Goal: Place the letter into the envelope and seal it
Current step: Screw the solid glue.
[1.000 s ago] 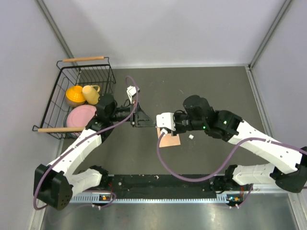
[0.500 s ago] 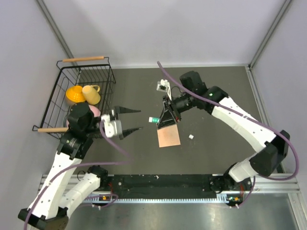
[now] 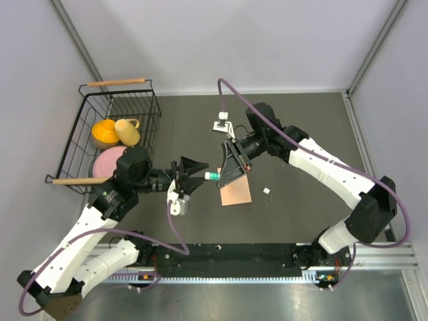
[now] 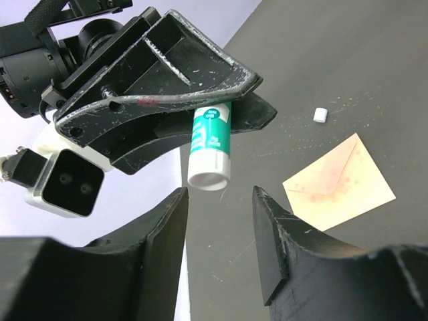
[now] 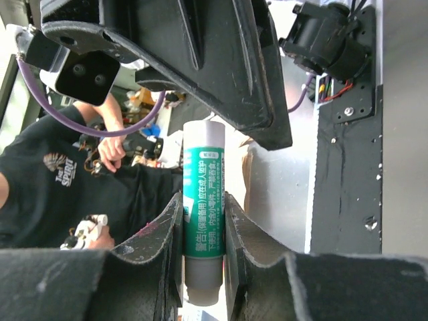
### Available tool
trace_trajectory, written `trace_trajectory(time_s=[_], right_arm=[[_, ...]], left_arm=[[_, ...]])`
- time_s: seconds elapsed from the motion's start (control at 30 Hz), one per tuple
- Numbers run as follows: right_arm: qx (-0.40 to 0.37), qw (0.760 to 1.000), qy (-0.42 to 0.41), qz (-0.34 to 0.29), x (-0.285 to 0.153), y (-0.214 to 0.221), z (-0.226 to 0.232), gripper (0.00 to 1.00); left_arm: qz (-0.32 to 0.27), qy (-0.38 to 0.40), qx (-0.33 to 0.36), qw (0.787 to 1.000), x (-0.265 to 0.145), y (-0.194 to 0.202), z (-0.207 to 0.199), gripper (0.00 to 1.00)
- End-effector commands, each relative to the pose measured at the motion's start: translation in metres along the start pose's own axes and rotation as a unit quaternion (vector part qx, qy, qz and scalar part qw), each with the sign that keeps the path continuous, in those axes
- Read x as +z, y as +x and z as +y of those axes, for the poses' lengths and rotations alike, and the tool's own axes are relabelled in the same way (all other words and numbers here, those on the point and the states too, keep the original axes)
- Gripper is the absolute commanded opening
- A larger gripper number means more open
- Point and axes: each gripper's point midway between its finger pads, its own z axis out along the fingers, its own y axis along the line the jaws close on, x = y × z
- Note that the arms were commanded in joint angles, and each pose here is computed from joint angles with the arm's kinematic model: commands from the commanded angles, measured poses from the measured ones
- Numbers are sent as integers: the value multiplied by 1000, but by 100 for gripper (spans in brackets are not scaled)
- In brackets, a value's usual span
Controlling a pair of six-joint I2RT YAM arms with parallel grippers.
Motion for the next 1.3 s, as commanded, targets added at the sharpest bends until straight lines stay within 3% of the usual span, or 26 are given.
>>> trace_trajectory(time_s=[0.0, 0.13, 0.27, 0.53, 0.57, 0.63, 0.73, 0.83, 0.87, 0.9, 0.97, 1.0, 1.07, 1.1, 1.13, 1.17, 1.2, 1.23, 1.27], right_arm=[[-6, 1000, -26, 10, 2, 2, 12, 0], [-4, 1000, -23, 8, 3, 0, 9, 0], [2, 1000, -22, 8, 3, -1, 7, 0], [18, 1000, -18, 8, 4, -1, 3, 0], [17, 1000, -19, 8, 4, -1, 3, 0], [7, 1000, -17, 6, 4, -2, 5, 0], [-30, 1000, 0, -9, 0, -10, 8, 0], [-91, 994, 56, -25, -12, -22, 8, 0], [-125, 989, 80, -21, -15, -23, 6, 0], [-214, 968, 133, -12, -21, -29, -9, 0], [-292, 937, 190, 2, -28, -33, -8, 0], [-376, 891, 253, 10, -42, -41, -14, 0], [-469, 834, 289, 33, -39, -40, -14, 0], [-538, 771, 337, 36, -55, -48, -6, 0], [-556, 752, 350, 56, -54, -38, -22, 0], [-605, 707, 365, 36, -53, -52, -16, 0], [-654, 644, 393, 53, -55, -54, -15, 0], [-674, 614, 405, 65, -57, -43, -26, 0], [-696, 581, 417, 66, -58, -44, -26, 0]], left_arm=[[-5, -21, 35, 999, 0, -9, 18, 48], [-17, -24, 38, 999, 1, -18, 22, 48], [-21, -25, 42, 999, 1, -23, 22, 40], [-19, -25, 66, 997, 5, -31, 20, 39], [-18, -25, 67, 997, 4, -32, 19, 34], [-12, -11, 60, 998, 5, -30, 15, 13], [-5, -5, 7, 1000, 6, -27, 12, 0], [-8, -1, -105, 994, 8, -33, 14, 0], [0, 23, -157, 987, 14, -27, 5, 0], [3, 32, -200, 979, 15, -26, 3, 0], [-16, 59, -325, 944, 23, -36, 4, 0], [-19, 57, -369, 928, 23, -33, 10, 0], [-43, 81, -500, 861, 27, -39, 10, 0], [-60, 57, -522, 849, 26, -33, 28, 0], [-65, 64, -615, 783, 27, -32, 25, 0], [-74, 75, -654, 749, 30, -26, 26, 0], [-103, 76, -658, 742, 29, -26, 39, 0], [-98, 98, -737, 662, 31, -24, 30, 0], [-101, 114, -766, 625, 37, -17, 29, 0]])
